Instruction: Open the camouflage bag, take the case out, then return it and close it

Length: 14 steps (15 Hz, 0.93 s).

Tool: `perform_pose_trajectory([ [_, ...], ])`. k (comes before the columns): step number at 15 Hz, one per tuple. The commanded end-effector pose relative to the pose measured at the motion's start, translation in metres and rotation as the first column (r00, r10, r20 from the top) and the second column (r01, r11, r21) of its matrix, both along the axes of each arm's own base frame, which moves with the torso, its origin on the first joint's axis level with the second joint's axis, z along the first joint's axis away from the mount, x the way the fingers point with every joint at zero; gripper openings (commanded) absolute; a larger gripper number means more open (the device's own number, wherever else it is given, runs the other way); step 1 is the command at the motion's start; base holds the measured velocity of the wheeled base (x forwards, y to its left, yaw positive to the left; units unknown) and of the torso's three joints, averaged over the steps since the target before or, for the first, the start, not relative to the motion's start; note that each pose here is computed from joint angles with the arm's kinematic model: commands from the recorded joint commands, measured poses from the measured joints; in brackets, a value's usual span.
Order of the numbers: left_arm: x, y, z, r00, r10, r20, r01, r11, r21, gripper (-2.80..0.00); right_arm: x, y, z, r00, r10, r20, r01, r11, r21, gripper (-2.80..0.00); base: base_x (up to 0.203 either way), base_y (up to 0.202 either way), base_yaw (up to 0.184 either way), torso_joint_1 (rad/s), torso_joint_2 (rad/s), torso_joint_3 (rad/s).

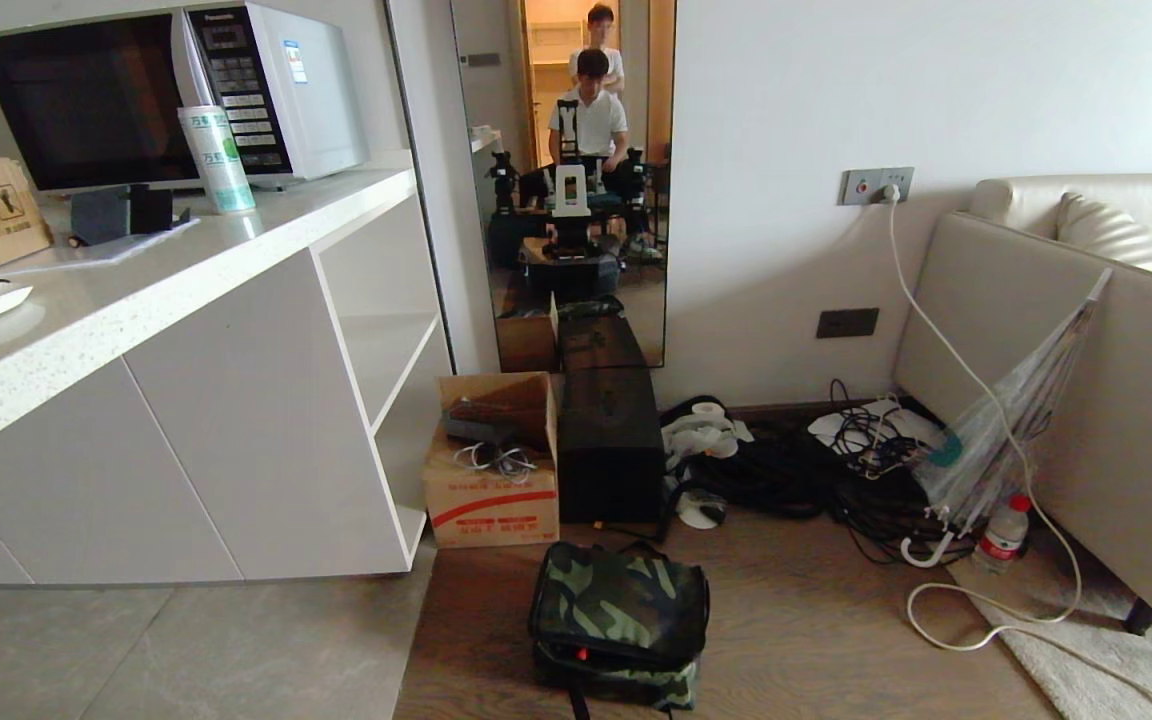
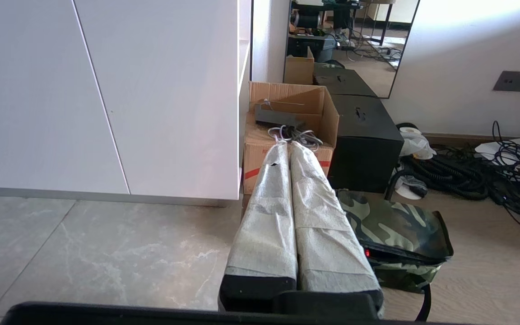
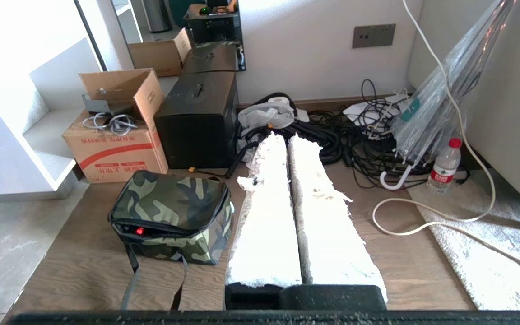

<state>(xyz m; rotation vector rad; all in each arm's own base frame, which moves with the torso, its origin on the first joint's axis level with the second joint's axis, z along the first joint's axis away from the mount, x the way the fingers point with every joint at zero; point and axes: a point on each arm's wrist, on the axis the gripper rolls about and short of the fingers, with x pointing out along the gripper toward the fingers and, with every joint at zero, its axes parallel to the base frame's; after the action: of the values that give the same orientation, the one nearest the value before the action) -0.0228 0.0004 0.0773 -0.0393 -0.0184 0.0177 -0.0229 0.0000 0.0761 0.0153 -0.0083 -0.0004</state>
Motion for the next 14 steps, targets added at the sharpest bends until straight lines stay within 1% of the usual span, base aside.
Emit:
perform_pose_trajectory([
  [1, 0.0007, 0.0, -0.0025, 1.0, 0.0, -0.009, 0.0, 1.0, -0.001, -2.8, 0.0001, 0.0, 0.0001, 1.0, 0.0, -0.001, 0.0, 1.0, 0.006, -2.8, 0.0, 0.0, 0.0, 0.0, 0.0, 0.0],
  [4, 0.0007, 0.0, -0.0025, 1.0, 0.0, -0.009, 0.0, 1.0, -0.001, -2.8, 0.0002, 0.0, -0.0001, 1.0, -0.004, -0.001, 0.004, 0.999, 0.038, -2.8, 0.0, 0.0, 0.0, 0.0, 0.0, 0.0],
  [14, 0.0007, 0.0, -0.0025, 1.0, 0.0, -0.009, 0.0, 1.0, -0.001, -2.8, 0.0002, 0.0, -0.0001, 1.0, -0.004, -0.001, 0.004, 0.999, 0.038, -2.8, 0.0, 0.0, 0.0, 0.0, 0.0, 0.0],
])
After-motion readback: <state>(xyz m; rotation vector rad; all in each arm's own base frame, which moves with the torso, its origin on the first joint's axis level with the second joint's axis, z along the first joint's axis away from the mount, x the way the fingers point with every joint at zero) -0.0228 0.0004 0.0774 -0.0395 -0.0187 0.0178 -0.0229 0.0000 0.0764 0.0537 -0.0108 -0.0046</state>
